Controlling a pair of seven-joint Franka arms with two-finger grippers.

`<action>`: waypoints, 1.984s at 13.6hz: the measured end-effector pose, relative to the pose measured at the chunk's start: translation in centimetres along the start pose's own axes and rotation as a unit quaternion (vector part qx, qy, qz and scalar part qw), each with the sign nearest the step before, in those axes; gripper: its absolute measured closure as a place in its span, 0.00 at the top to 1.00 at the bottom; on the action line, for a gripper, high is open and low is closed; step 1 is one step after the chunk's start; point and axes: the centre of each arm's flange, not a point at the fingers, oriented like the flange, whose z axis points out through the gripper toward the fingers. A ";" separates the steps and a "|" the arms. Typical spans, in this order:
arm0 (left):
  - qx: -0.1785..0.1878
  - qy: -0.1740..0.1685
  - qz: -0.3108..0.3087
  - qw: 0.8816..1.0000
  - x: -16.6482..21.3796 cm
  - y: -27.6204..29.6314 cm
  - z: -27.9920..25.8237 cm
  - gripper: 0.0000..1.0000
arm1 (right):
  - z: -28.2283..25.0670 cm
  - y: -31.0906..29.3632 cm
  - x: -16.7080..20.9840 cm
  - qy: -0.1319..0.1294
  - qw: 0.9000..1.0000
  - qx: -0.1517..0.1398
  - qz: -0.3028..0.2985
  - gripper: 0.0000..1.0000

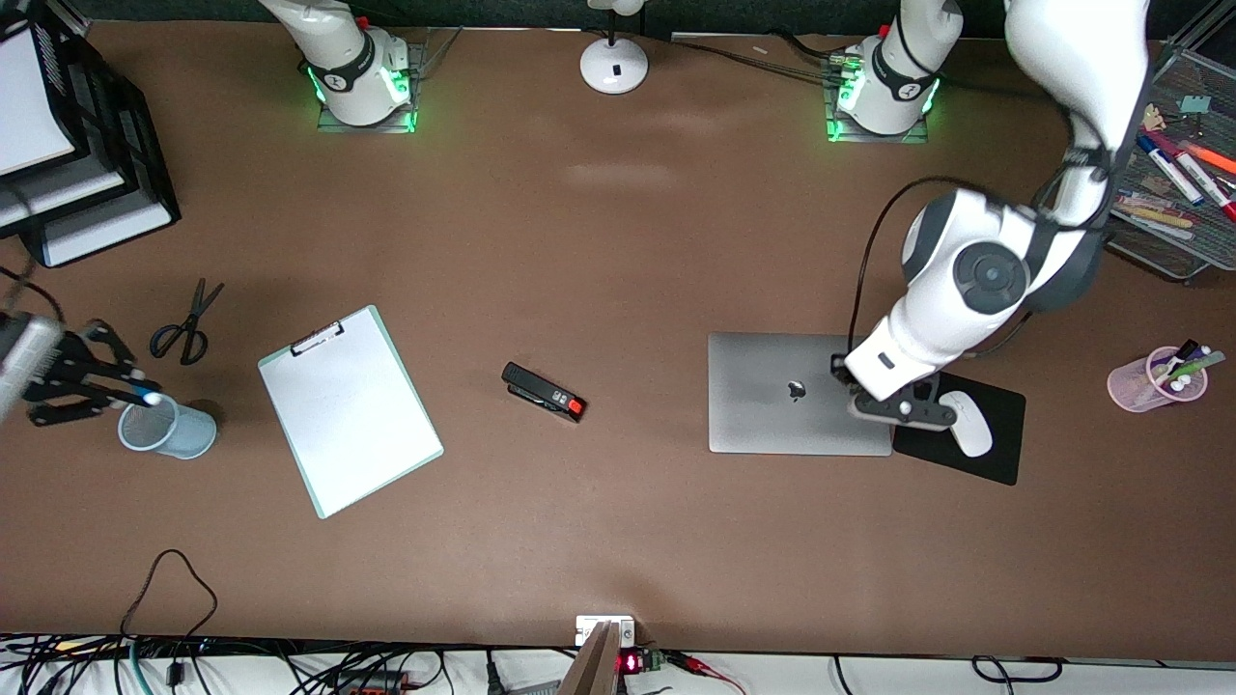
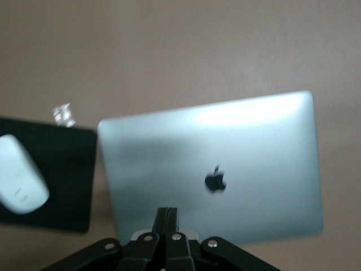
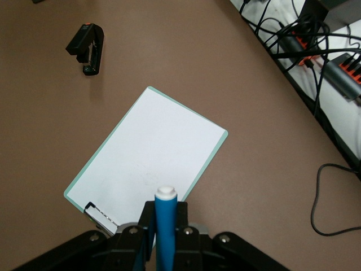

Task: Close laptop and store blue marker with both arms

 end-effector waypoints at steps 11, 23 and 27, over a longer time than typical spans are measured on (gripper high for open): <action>0.051 -0.084 0.056 0.994 -8.2 -2.7 -14.8 0.65 | -3.8 0.7 -8.6 0.103 0.993 0.015 -0.051 0.18; 0.000 -0.070 0.013 0.997 -9.4 -7.0 -17.7 1.00 | -1.5 0.5 -15.8 0.232 0.965 0.052 -0.108 0.18; -0.029 -0.042 -0.027 0.998 -8.9 -10.8 -20.3 1.00 | -1.4 0.9 -17.6 0.243 0.958 0.036 -0.147 0.18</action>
